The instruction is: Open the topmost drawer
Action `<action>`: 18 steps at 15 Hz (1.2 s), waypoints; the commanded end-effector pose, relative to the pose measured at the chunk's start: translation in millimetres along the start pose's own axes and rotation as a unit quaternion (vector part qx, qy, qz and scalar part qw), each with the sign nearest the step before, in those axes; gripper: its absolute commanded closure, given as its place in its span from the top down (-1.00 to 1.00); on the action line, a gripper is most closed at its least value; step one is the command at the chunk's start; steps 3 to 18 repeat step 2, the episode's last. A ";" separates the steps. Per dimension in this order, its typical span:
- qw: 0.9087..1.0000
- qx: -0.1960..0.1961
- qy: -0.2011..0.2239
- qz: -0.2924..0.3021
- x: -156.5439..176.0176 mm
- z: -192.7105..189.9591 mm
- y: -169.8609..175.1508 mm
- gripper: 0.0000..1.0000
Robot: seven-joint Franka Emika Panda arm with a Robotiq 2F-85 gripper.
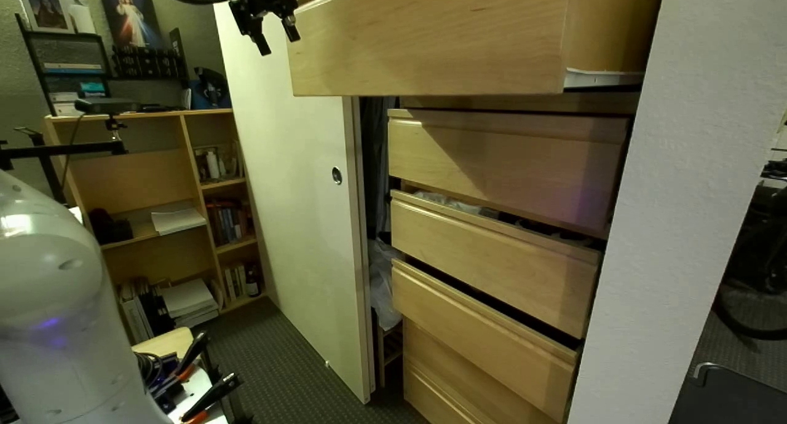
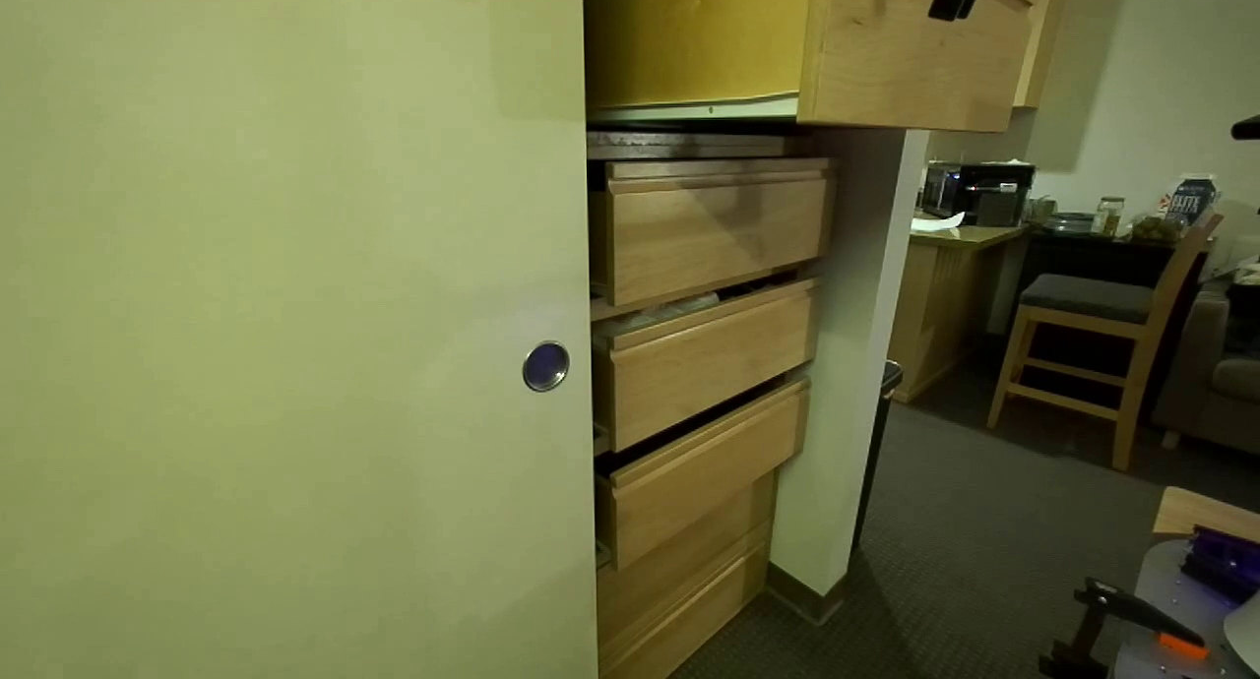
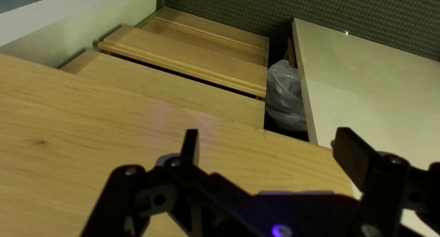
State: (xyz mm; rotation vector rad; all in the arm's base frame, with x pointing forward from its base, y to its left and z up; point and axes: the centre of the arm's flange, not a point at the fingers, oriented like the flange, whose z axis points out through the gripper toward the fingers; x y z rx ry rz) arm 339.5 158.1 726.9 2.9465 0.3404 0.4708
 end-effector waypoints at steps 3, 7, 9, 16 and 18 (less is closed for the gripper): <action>1.000 0.000 0.000 0.000 0.0 0.0 0.0 1.00; 1.000 0.000 0.000 0.000 0.0 0.0 0.0 1.00; 1.000 0.000 0.000 0.000 0.0 0.0 0.0 1.00; 1.000 0.000 0.000 0.000 0.0 0.0 0.0 1.00; 1.000 0.000 0.000 0.000 0.0 0.0 0.0 1.00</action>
